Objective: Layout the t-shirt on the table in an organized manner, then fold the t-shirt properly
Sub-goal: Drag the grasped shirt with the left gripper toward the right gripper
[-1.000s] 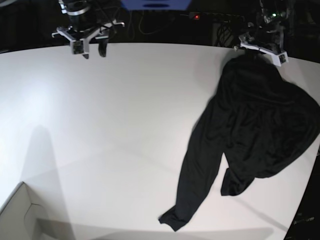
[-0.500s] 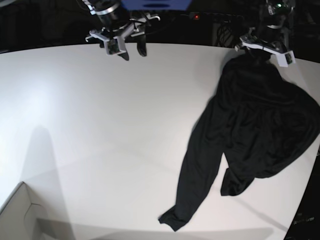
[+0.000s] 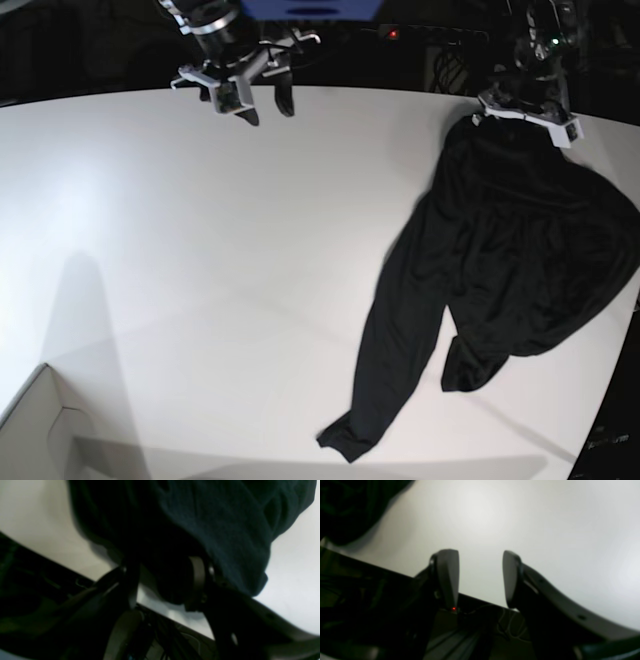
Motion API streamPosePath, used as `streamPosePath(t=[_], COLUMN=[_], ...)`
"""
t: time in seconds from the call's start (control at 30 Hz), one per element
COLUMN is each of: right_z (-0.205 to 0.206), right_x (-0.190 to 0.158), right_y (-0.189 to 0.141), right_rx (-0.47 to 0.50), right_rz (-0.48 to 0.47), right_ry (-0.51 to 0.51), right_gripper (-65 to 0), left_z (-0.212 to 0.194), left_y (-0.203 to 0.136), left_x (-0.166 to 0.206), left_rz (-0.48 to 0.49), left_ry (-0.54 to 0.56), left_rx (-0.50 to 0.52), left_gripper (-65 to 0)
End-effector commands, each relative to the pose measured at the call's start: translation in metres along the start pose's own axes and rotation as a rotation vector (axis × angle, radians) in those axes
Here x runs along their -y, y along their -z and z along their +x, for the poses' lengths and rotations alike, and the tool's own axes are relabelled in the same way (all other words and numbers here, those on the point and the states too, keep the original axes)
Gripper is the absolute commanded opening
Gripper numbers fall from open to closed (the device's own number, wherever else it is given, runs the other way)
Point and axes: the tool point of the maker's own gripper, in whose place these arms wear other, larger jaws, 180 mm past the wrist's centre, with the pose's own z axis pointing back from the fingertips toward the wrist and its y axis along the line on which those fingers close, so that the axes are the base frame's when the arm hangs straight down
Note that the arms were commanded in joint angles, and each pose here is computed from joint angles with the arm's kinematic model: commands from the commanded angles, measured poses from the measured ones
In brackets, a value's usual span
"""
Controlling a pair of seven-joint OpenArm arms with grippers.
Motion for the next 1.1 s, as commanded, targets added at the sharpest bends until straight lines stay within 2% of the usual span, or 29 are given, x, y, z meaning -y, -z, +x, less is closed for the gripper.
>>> streamPosePath(t=[0.0,0.07,0.17,0.2,0.4,0.67,0.8,0.97,1.07], right_z=[0.007,0.007,0.007,0.006,0.007,0.013,0.014,0.011,0.009], right_x=[-0.001,0.000,0.000,0.002,0.003,0.033,0.044,0.046,0.046], right_y=[-0.003,-0.003,-0.003,-0.003,-0.003,-0.001,-0.002,-0.004,-0.005], right_rx=[0.031,0.030,0.030,0.028,0.030,0.045,0.046,0.036,0.031], right_rz=[0.005,0.002,0.001,0.000,-0.001,-0.080,-0.109,-0.106,-0.104], right_ry=[0.000,0.000,-0.002,-0.008,-0.014,-0.031,-0.034,-0.050,-0.050], right_gripper=[-36.3,-36.3,-36.3,-36.4,-36.5,-36.5,-36.4,-36.3,-36.3], left_z=[0.005,0.008,0.016,0.020,0.036,0.004,-0.009,-0.006,0.004], left_y=[-0.003,-0.003,-0.006,-0.010,-0.031,-0.035,-0.044,-0.052,-0.055], left_x=[0.000,0.002,0.017,0.022,0.056,0.151,0.209,0.254,0.270], left_rz=[-0.004,-0.010,-0.036,-0.046,-0.109,-0.357,-0.516,-0.657,-0.708], left_ry=[0.005,0.004,-0.013,-0.015,-0.061,-0.025,0.026,0.150,0.206], left_rx=[0.019,0.029,0.061,0.076,0.155,0.066,0.028,0.040,0.070], left_gripper=[-39.0,-45.5,-61.5,-65.0,-64.9,-64.9,-64.9,-64.8,-64.8])
